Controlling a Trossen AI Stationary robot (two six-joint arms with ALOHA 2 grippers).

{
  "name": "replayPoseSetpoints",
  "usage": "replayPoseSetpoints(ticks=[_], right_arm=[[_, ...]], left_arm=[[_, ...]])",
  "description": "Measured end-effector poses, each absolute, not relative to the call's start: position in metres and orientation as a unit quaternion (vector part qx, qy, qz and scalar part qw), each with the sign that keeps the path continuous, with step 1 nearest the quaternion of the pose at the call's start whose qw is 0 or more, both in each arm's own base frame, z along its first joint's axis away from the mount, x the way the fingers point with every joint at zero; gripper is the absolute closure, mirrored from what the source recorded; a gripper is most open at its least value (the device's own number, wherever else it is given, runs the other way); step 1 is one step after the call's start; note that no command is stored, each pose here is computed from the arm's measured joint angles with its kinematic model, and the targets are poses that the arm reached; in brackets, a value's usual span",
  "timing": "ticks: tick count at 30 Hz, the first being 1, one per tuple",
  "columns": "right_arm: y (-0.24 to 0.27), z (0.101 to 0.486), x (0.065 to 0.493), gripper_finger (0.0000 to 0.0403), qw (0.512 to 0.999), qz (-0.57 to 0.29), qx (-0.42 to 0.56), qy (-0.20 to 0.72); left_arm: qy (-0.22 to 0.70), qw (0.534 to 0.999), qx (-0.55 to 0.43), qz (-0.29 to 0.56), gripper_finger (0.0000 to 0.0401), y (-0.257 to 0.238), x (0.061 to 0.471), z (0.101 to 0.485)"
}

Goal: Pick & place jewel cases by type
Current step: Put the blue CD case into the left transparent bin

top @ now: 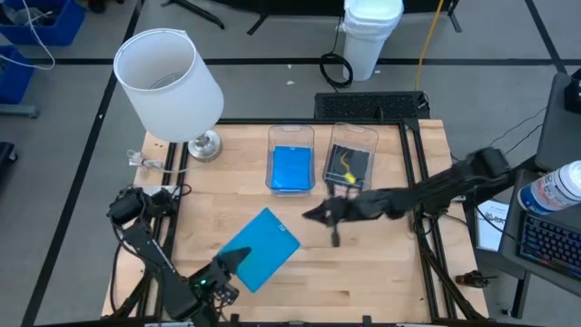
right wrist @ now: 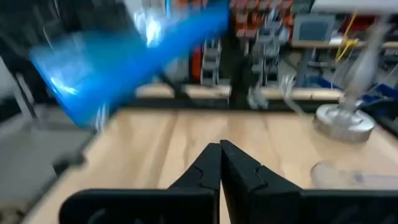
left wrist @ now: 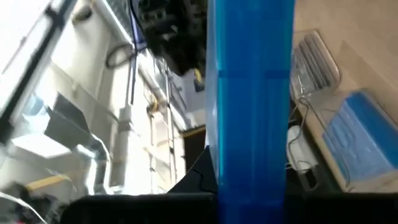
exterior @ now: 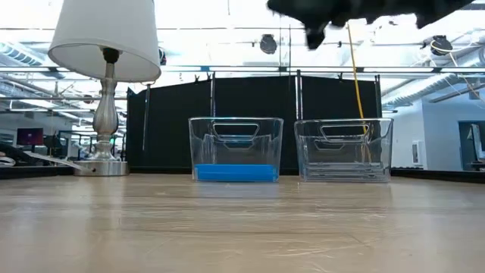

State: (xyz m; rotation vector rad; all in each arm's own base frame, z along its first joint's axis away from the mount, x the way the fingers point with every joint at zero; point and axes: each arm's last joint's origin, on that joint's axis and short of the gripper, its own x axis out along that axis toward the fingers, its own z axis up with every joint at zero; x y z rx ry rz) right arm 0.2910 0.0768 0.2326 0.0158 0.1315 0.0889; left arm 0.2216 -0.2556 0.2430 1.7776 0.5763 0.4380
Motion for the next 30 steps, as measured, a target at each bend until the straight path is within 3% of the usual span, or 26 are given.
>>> replayPoseSetpoints(ticks=[7,20,26,30], right_arm=[[0.05,0.263,0.245,0.037,0.991,0.089,0.1,0.0],[0.012,0.257,0.248,0.0209,0.971,0.037,0.234,0.021],[-0.017,0.256,0.247,0.0189,0.938,0.028,0.345,0.028],[-0.033,0.25,0.245,0.0188,0.914,-0.003,0.402,0.05]], left_arm=[[0.287,0.589,0.718,0.236,0.0388,-0.224,0.253,0.243],[0.379,0.515,0.719,0.272,0.0391,-0.166,0.295,0.243],[0.399,0.487,0.73,0.266,0.0391,-0.158,0.3,0.245],[0.404,0.492,0.72,0.276,0.0391,-0.153,0.307,0.254]])
